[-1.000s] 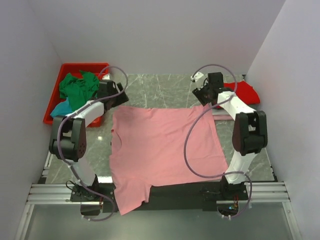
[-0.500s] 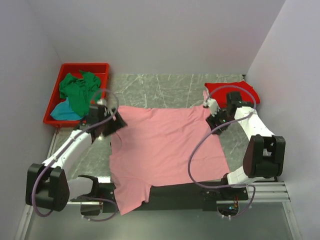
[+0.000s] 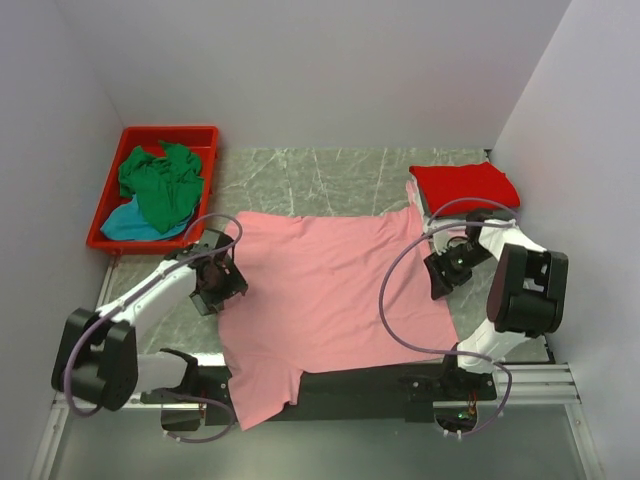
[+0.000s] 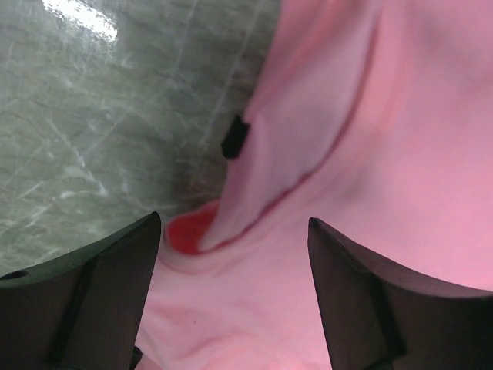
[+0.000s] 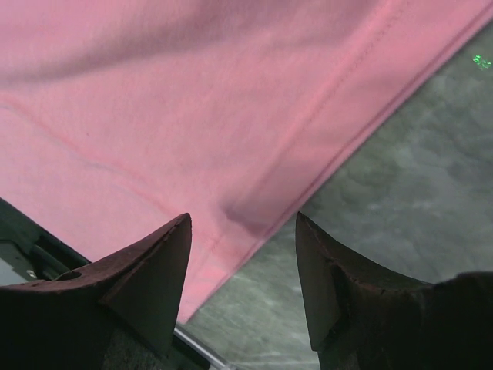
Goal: Fold and stack the t-shirts
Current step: Flatten the tshirt out
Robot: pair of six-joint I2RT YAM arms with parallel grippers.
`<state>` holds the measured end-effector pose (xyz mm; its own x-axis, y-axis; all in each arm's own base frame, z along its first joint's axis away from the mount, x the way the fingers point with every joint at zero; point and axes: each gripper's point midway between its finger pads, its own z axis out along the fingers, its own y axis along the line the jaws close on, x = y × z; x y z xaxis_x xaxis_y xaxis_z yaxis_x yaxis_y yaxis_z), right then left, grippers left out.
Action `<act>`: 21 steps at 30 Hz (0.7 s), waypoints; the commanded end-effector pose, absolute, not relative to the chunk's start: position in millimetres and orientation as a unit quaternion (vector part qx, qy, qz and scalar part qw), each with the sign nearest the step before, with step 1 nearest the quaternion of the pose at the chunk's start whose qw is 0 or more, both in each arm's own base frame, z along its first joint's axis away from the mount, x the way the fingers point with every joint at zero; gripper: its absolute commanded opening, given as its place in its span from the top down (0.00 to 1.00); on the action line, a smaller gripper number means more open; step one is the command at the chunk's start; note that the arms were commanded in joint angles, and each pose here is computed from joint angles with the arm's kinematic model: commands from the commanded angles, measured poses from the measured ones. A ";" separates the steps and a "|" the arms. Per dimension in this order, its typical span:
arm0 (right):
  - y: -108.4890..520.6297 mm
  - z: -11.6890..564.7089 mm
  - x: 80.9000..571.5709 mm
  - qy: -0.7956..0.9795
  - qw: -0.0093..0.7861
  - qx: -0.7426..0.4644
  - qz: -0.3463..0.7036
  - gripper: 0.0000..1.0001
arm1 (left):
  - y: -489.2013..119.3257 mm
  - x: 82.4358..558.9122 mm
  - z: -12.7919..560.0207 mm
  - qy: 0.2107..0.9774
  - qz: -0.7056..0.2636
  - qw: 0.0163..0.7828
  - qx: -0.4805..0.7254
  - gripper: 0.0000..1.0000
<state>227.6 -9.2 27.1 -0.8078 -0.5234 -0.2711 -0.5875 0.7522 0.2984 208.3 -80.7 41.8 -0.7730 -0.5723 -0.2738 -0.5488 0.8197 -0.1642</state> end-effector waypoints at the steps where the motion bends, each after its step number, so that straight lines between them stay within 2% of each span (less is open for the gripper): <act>1: -1.3 28.4 248.9 0.931 0.103 -0.279 0.211 0.37 | -80.6 224.7 39.2 0.935 -0.020 0.161 -0.316 0.19; 3: 0.8 26.2 249.8 0.931 0.093 -0.275 0.223 0.36 | -83.6 220.5 25.1 0.942 -0.008 0.126 -0.311 0.24; 4: 1.5 24.8 248.9 0.930 0.089 -0.276 0.225 0.37 | -84.5 218.4 18.9 0.945 -0.002 0.109 -0.309 0.36; 6: 3.1 20.7 243.3 0.929 0.078 -0.281 0.228 0.39 | -94.4 212.6 14.3 0.951 -0.022 0.083 -0.296 0.52; 7: 3.0 19.3 240.8 0.928 0.074 -0.284 0.228 0.44 | -96.8 206.3 10.8 0.953 -0.028 0.072 -0.292 0.66; 9: 5.1 15.4 233.2 0.926 0.060 -0.290 0.232 0.53 | -100.7 201.8 10.6 0.956 -0.041 0.065 -0.284 0.79; 10: 5.6 15.2 228.4 0.925 0.051 -0.293 0.236 0.63 | -105.3 196.7 11.8 0.957 -0.054 0.053 -0.280 0.88; 12: 6.1 13.7 222.5 0.923 0.041 -0.298 0.241 0.75 | -106.0 191.1 19.9 0.960 -0.061 0.049 -0.270 0.96; 13: 5.5 14.6 218.1 0.921 0.032 -0.303 0.244 0.91 | -107.0 191.1 28.9 0.960 -0.069 0.057 -0.267 0.99; 14: 4.6 15.1 215.4 0.920 0.028 -0.307 0.241 1.00 | -107.8 188.0 33.2 0.960 -0.074 0.056 -0.263 1.00; 21: -44.2 29.3 177.4 0.929 -0.011 -0.340 0.145 1.00 | -114.1 136.5 58.5 0.957 -0.137 0.033 -0.254 0.99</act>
